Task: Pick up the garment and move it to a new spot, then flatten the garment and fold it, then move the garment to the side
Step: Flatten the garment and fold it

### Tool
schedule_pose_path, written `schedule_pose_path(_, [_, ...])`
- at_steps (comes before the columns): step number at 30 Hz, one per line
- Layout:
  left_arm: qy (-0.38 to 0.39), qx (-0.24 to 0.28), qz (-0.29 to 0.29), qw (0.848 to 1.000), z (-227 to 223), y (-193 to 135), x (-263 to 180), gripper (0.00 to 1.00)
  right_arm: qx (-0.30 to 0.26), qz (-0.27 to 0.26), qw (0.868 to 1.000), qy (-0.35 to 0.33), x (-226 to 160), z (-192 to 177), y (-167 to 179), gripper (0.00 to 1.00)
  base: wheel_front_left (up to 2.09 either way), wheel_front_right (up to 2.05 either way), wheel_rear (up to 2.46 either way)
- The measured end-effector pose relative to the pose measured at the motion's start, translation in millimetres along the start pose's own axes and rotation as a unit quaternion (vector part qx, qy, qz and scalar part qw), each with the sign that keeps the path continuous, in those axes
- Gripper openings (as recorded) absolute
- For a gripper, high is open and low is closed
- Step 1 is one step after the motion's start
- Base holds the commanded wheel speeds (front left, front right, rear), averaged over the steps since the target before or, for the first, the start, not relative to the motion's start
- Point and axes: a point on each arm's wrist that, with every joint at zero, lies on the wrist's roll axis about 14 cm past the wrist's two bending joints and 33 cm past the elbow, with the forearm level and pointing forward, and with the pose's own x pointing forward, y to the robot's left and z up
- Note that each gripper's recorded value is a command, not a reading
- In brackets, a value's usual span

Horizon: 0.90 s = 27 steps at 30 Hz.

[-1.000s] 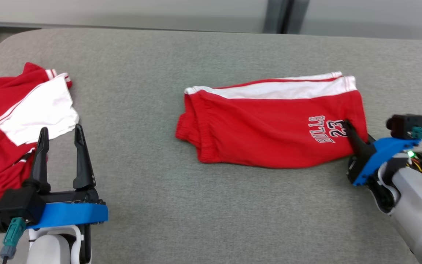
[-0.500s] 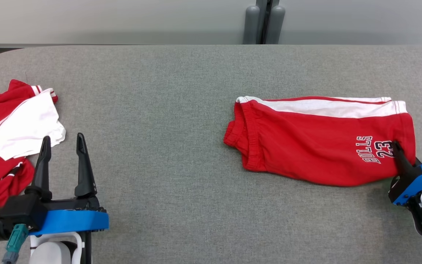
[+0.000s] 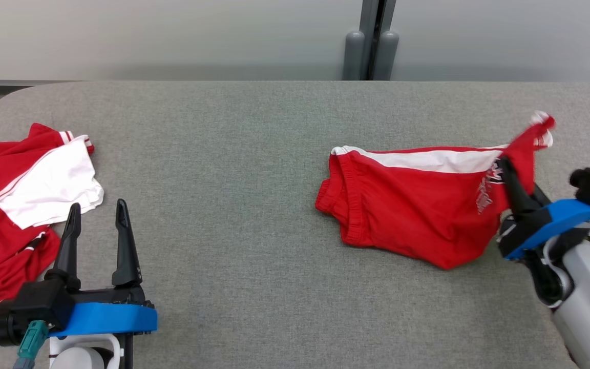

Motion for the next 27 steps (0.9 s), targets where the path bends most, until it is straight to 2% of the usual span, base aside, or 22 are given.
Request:
schedule_pose_path(7, [-0.005, 0.000, 0.004, 1.000, 5, 3, -6, 1.00, -0.002, 0.075, 0.997, -0.026, 13, 14, 63, 0.00, 0.00, 0.00, 0.00])
schedule_pose_path(11, [-0.003, -0.002, 0.007, 1.000, 4, 5, -9, 1.00, -0.007, 0.111, 0.994, -0.018, 19, 9, 94, 0.00, 0.00, 0.00, 0.00])
schedule_pose_path(19, [0.000, -0.003, 0.018, 1.000, 2, 12, -11, 1.00, -0.013, 0.173, 0.985, 0.018, 22, -21, 149, 0.00, 0.00, 0.00, 0.00])
schedule_pose_path(26, [0.003, -0.002, 0.026, 1.000, 1, 17, -13, 1.00, -0.027, 0.202, 0.977, 0.068, 9, -62, 171, 0.00, 0.00, 0.00, 0.00])
schedule_pose_path(27, [0.003, -0.002, 0.026, 1.000, 1, 17, -13, 1.00, -0.026, 0.202, 0.976, 0.074, 7, -67, 172, 0.11, 0.00, 0.00, 0.00])
